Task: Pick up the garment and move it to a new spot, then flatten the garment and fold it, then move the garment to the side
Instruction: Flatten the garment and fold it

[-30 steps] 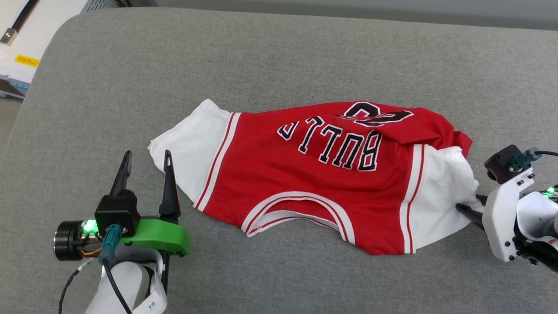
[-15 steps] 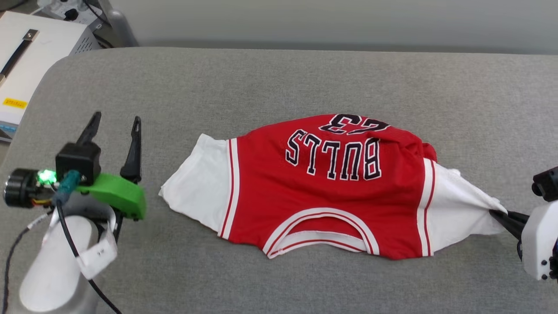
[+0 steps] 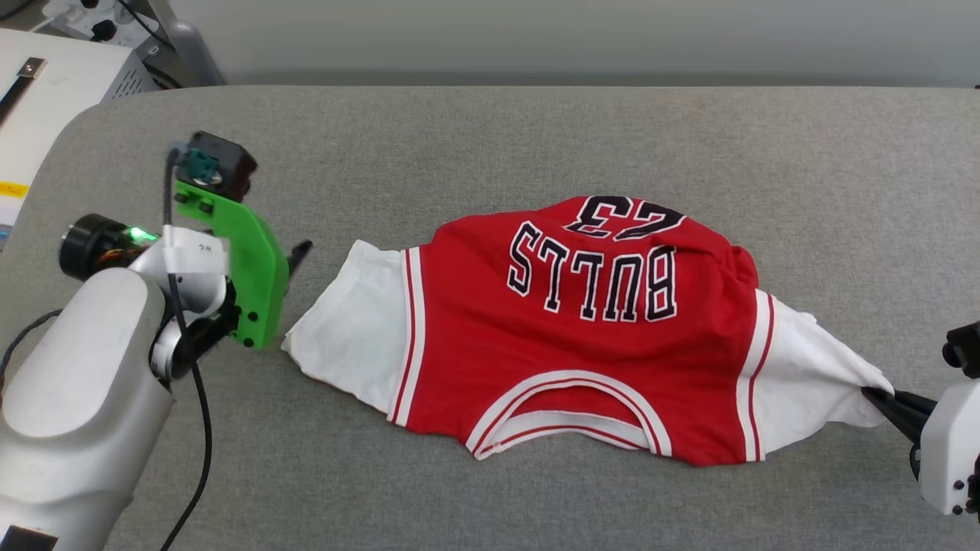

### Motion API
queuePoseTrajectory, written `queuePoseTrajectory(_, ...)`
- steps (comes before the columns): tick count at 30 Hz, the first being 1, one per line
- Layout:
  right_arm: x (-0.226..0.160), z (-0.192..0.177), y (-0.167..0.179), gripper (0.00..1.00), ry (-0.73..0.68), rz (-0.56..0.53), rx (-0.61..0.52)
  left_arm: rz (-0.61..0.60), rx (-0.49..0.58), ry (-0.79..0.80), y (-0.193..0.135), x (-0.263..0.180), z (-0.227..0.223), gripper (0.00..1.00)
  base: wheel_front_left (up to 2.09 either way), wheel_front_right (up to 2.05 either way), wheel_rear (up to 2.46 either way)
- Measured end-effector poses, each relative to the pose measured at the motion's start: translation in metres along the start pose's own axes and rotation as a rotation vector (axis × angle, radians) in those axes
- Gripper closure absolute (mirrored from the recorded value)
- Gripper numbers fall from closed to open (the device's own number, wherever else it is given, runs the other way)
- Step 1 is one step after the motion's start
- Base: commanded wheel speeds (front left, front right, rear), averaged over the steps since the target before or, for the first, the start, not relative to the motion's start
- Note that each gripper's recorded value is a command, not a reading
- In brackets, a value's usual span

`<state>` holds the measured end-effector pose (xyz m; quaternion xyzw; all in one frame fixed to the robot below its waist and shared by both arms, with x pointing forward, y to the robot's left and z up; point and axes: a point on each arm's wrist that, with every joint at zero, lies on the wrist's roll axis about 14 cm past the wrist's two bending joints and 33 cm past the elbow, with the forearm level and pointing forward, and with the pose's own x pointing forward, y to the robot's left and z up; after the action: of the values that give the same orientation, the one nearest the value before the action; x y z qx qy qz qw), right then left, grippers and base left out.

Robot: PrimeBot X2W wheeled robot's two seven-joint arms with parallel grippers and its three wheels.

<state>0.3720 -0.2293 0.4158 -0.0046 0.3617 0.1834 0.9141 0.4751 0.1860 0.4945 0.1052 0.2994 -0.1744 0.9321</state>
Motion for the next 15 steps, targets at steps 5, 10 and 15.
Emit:
queuePoseTrajectory(5,0.005,0.002,0.004,1.00,0.005,0.007,-0.009,-0.112,-0.015,0.225,-0.022,0.008,-0.035,0.00,0.00,0.00,0.00)
queuePoseTrajectory(10,0.009,0.002,0.006,1.00,0.016,0.011,-0.011,-0.151,-0.012,0.392,-0.028,0.018,-0.073,0.00,0.00,0.00,0.00)
queuePoseTrajectory(15,0.012,-0.002,0.008,1.00,0.029,0.013,-0.003,-0.148,-0.015,0.524,-0.026,0.026,-0.112,0.00,0.00,0.00,0.00)
